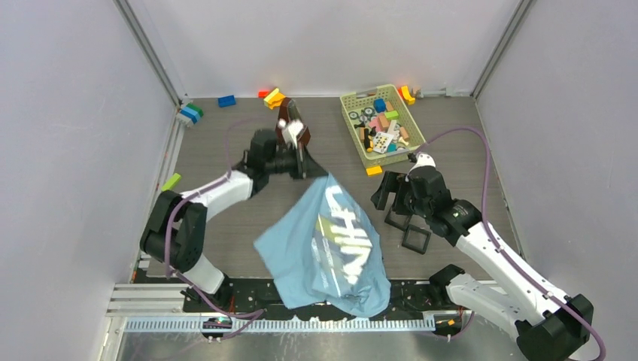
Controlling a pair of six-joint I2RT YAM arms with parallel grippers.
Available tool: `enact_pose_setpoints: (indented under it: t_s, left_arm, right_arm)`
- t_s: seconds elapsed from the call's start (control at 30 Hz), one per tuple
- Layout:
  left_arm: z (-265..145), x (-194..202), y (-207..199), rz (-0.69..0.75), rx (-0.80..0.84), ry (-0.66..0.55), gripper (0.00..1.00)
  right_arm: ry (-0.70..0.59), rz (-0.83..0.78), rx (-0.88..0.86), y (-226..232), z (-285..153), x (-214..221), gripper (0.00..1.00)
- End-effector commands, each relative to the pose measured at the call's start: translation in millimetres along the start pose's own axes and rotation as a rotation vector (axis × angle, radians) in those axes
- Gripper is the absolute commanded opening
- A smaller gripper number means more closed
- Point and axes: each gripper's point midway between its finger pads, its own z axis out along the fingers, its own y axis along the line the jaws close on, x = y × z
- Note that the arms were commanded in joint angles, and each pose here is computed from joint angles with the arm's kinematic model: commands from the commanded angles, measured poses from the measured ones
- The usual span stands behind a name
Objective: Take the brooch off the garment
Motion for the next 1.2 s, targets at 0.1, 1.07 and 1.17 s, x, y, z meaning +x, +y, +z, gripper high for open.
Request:
enact_pose_setpoints:
  t_s: [0.1,1.07,1.17]
  left_arm:
    - [-104,-203,-83,0.112,-0.138,-0.375,0.00]
    - [-215,-124,6,0.050,-0.634,-0.501,0.00]
    - [-218,-129,5,0.050,-0.646,-0.488,0.00]
  right_arm:
    - [-0.069,0.000,0.007,9,-15,-30,0.92]
    - [-0.082,0.079,0.076,72,164,-44,0.69]
    - [-0.056,0.057,0.136,73,193,-31,0.66]
